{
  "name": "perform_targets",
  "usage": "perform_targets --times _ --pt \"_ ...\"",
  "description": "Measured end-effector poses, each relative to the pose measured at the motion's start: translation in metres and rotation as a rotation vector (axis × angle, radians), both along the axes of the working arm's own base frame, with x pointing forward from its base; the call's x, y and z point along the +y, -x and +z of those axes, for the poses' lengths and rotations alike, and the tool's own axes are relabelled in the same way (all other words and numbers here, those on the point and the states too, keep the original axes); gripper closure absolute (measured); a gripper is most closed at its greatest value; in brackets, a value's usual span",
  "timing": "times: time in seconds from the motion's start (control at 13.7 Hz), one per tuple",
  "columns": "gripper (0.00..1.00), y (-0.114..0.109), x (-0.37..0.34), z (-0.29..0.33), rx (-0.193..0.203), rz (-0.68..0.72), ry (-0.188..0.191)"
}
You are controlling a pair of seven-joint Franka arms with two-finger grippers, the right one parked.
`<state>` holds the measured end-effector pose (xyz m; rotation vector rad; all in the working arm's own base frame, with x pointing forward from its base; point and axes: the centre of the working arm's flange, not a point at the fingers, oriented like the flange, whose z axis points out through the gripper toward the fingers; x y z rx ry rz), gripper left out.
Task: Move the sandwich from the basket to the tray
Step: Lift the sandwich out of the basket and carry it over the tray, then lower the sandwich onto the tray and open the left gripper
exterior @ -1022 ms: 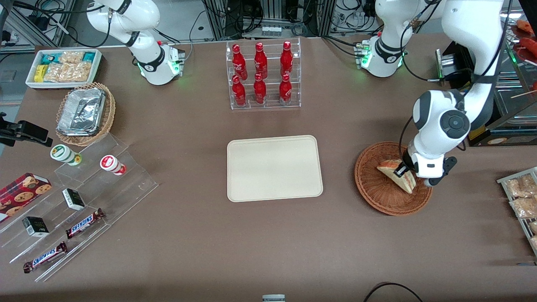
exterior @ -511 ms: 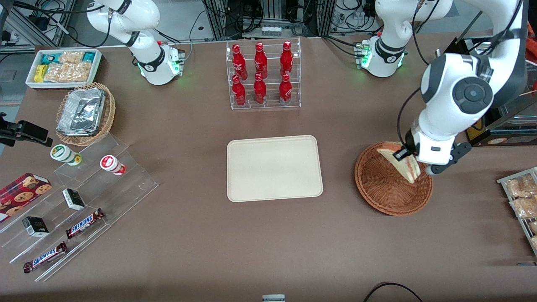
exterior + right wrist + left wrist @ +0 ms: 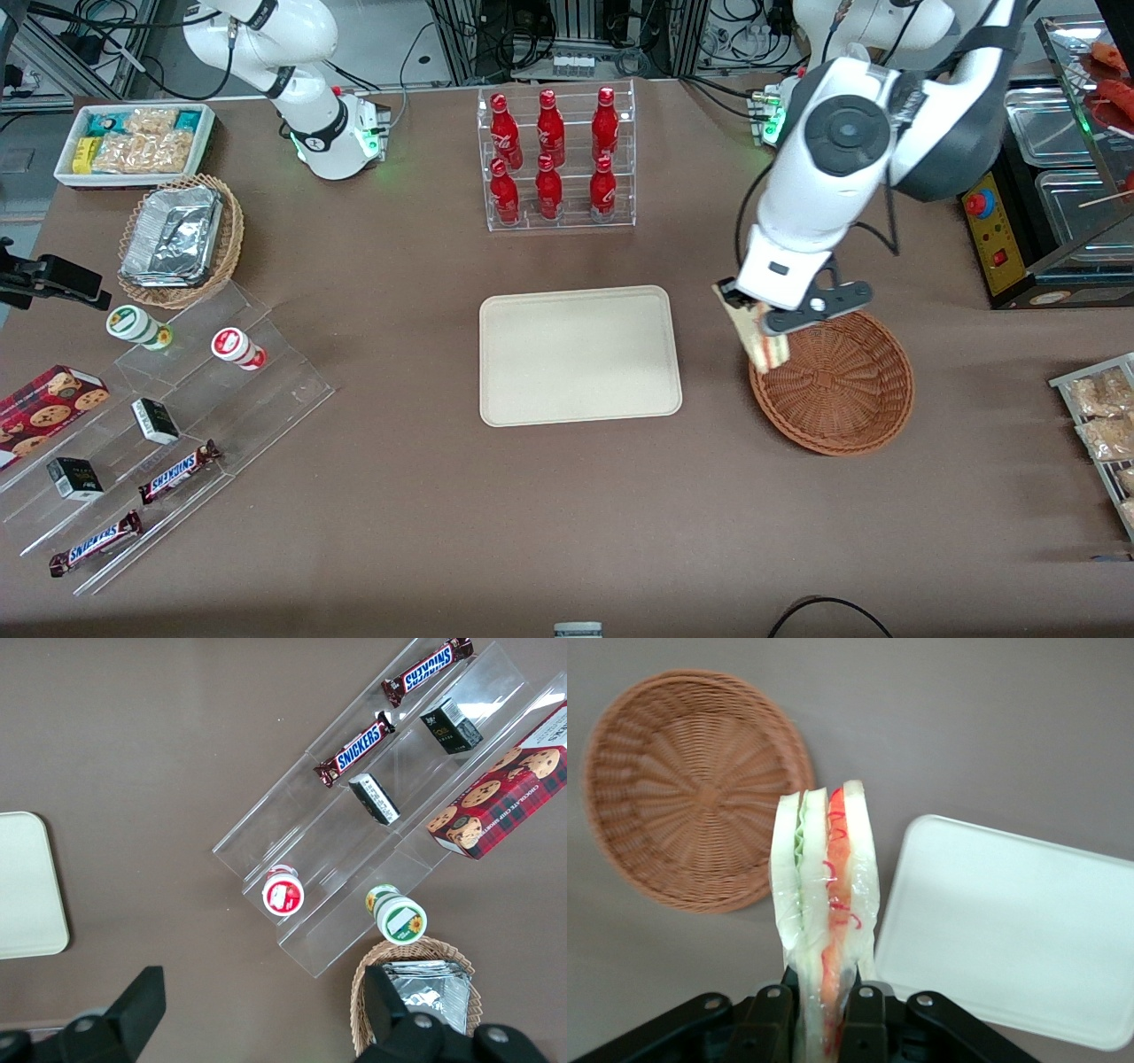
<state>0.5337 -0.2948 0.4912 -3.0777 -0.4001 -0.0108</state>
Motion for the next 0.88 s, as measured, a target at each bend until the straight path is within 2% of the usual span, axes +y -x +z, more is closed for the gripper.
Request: perform_targets --times 0.29,0.51,0.88 --pt "0.82 0.005 -0.074 -0.029 -0.012 -0.099 0.049" --pt "0.82 0.007 -0.118 -0.068 -0.04 -0.154 0.087" --pt "0.82 0.025 -0.175 -0.145 -0.035 -0.233 0.109"
